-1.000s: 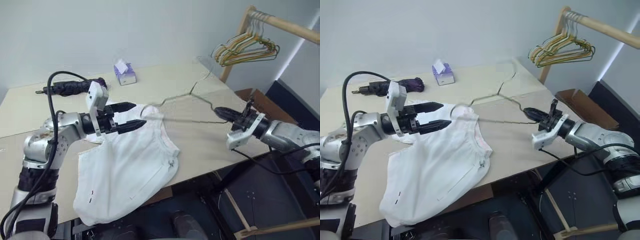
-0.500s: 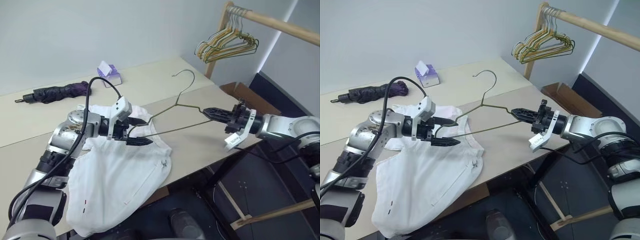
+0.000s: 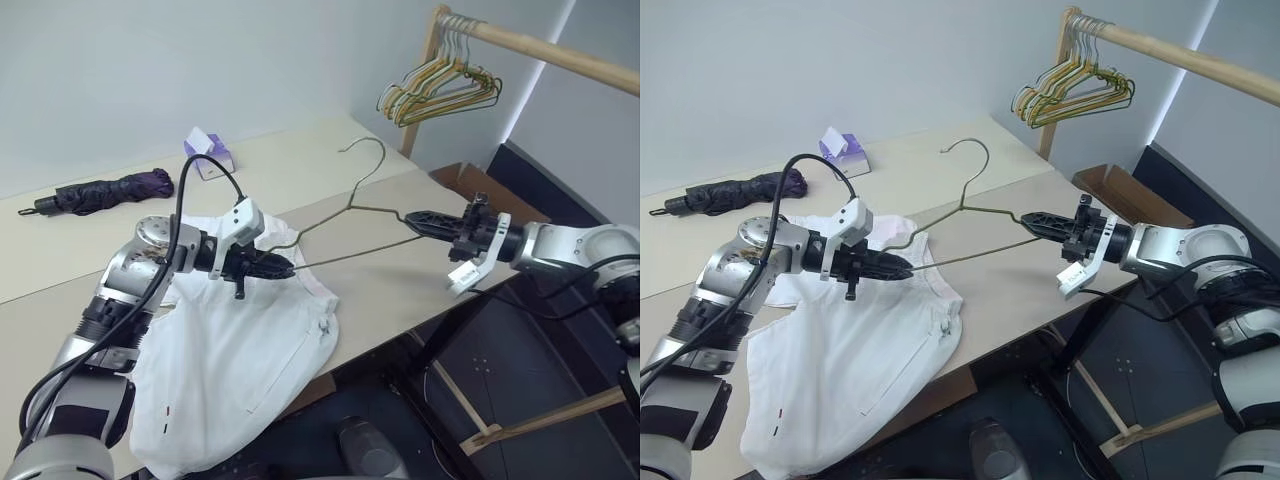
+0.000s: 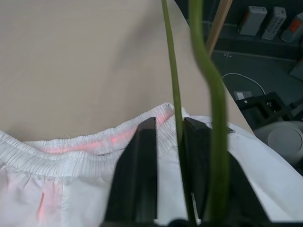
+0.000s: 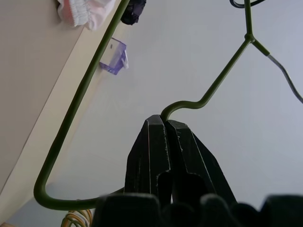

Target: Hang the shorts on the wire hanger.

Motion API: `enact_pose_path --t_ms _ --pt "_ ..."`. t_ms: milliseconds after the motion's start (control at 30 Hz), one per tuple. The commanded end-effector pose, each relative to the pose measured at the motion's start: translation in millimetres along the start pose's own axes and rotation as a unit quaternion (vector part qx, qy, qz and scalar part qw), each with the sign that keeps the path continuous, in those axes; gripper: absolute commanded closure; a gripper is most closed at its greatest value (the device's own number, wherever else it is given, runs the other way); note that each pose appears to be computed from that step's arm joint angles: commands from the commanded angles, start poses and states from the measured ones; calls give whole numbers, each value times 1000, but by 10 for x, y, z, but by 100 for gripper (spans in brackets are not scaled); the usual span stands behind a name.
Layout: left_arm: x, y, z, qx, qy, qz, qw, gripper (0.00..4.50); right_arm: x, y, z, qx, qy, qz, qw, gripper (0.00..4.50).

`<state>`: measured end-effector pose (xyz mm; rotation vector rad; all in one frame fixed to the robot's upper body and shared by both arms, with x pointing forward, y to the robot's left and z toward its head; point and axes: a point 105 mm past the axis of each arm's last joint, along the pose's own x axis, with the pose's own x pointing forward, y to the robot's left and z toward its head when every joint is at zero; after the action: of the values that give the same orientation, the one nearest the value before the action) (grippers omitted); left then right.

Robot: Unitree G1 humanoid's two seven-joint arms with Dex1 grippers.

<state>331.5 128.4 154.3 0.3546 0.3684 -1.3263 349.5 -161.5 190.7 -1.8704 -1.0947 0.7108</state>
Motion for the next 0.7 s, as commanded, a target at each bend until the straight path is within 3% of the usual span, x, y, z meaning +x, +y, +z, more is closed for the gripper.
enact_pose_path --t_ms 33,200,233,367,533,633,700 --pt "-38 7 100 18 -5 6 1000 446 30 -170 -67 -14 1 -30 999 450" --pt "-61 7 87 16 -1 12 1000 446 35 -188 -18 21 -8 -34 999 450" --pt "-70 4 82 15 0 12 1000 450 33 -198 -1 34 -12 -35 999 397" --pt "-153 48 19 35 22 39 998 450 6 -223 119 75 -42 -23 996 268" --pt "-296 59 -98 110 61 57 990 450 -59 -169 227 226 -37 13 973 107" --pt "-341 21 -119 167 60 56 983 450 -54 -202 260 409 -1 51 911 3" --pt "-351 -4 -108 195 50 57 978 450 -42 -233 273 530 6 73 845 3"
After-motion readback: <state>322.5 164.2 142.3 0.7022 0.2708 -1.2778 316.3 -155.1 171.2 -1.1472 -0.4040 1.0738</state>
